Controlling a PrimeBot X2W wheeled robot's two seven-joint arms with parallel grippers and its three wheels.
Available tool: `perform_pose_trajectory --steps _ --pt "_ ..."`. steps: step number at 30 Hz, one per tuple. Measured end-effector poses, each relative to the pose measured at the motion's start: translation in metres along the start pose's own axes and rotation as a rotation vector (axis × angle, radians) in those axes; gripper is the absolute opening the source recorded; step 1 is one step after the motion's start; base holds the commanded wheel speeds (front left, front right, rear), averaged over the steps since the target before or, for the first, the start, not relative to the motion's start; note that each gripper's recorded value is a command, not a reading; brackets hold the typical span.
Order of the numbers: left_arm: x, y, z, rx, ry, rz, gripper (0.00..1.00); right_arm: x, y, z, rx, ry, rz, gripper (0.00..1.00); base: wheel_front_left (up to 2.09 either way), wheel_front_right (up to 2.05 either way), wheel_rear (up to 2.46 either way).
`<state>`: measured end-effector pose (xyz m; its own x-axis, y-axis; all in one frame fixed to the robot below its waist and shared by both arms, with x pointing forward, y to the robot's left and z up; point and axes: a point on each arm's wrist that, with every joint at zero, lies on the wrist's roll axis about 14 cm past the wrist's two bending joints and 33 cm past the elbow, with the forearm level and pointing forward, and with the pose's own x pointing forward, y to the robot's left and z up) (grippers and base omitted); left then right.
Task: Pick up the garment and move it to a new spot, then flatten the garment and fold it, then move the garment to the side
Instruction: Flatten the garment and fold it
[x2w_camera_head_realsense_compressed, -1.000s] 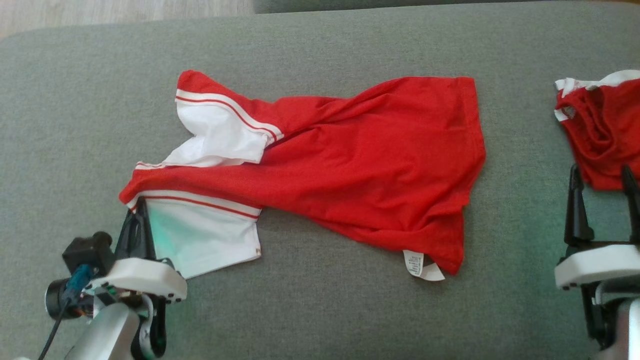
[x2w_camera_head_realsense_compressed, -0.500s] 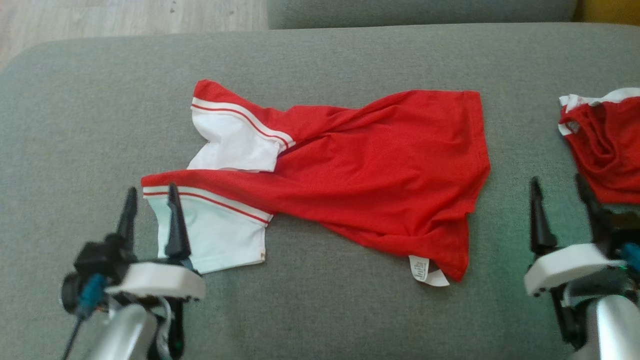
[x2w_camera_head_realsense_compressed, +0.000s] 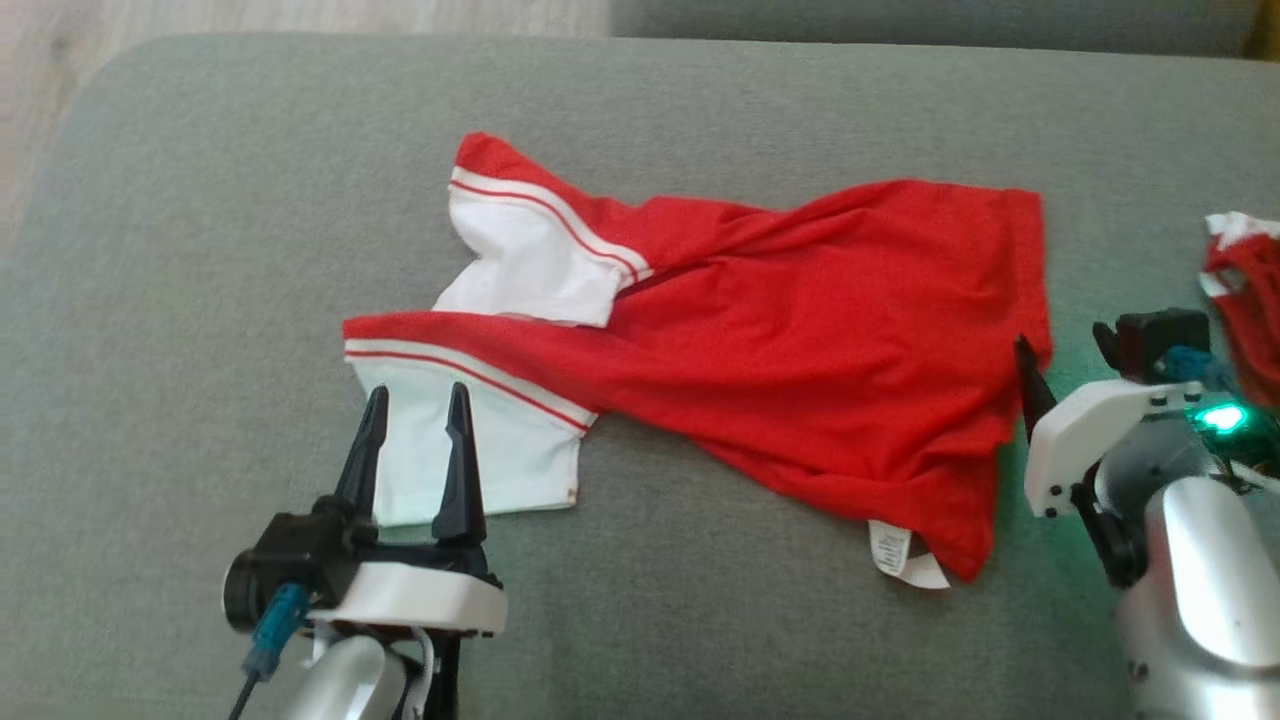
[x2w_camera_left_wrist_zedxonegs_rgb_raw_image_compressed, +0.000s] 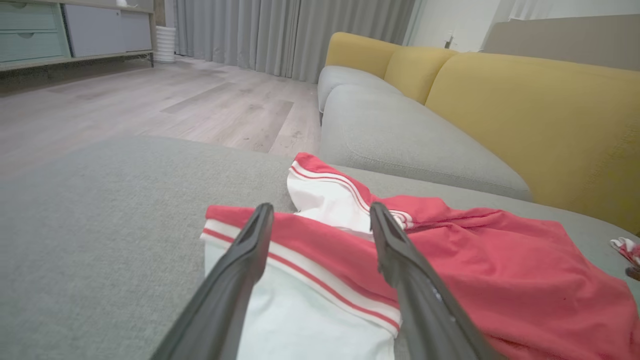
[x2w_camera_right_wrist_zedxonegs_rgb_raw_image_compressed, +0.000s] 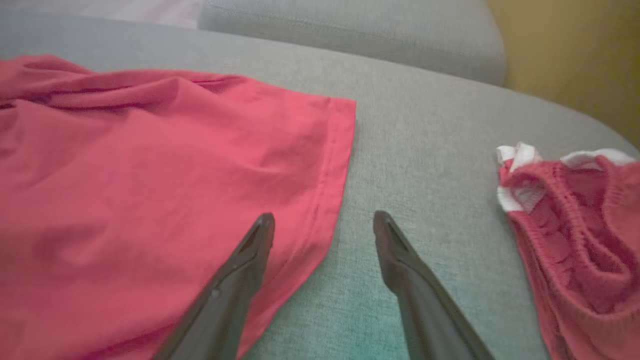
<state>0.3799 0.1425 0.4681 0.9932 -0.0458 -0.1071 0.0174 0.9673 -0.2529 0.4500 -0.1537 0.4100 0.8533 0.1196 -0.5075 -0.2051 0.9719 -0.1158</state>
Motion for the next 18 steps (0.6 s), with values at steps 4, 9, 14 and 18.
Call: perform_pose_trajectory --steps 4,9,14,18 --pt "-0.004 0.010 -0.002 -0.002 0.006 0.033 1.00 0.015 0.006 -0.015 0.003 0.087 0.027 1.00 0.00 0.00 0.00" --pt "-0.007 0.018 -0.003 0.000 0.008 0.064 1.00 0.028 0.023 -0.031 0.027 0.183 0.084 1.00 0.00 0.00 0.00" --pt "-0.009 0.020 -0.003 -0.004 0.005 0.073 1.00 0.037 0.038 -0.023 0.041 0.210 0.143 0.00 0.00 0.00 0.00" --pt "-0.009 0.021 -0.004 -0.005 0.008 0.076 1.00 0.044 0.034 -0.009 0.009 0.160 0.143 0.00 0.00 0.00 0.00"
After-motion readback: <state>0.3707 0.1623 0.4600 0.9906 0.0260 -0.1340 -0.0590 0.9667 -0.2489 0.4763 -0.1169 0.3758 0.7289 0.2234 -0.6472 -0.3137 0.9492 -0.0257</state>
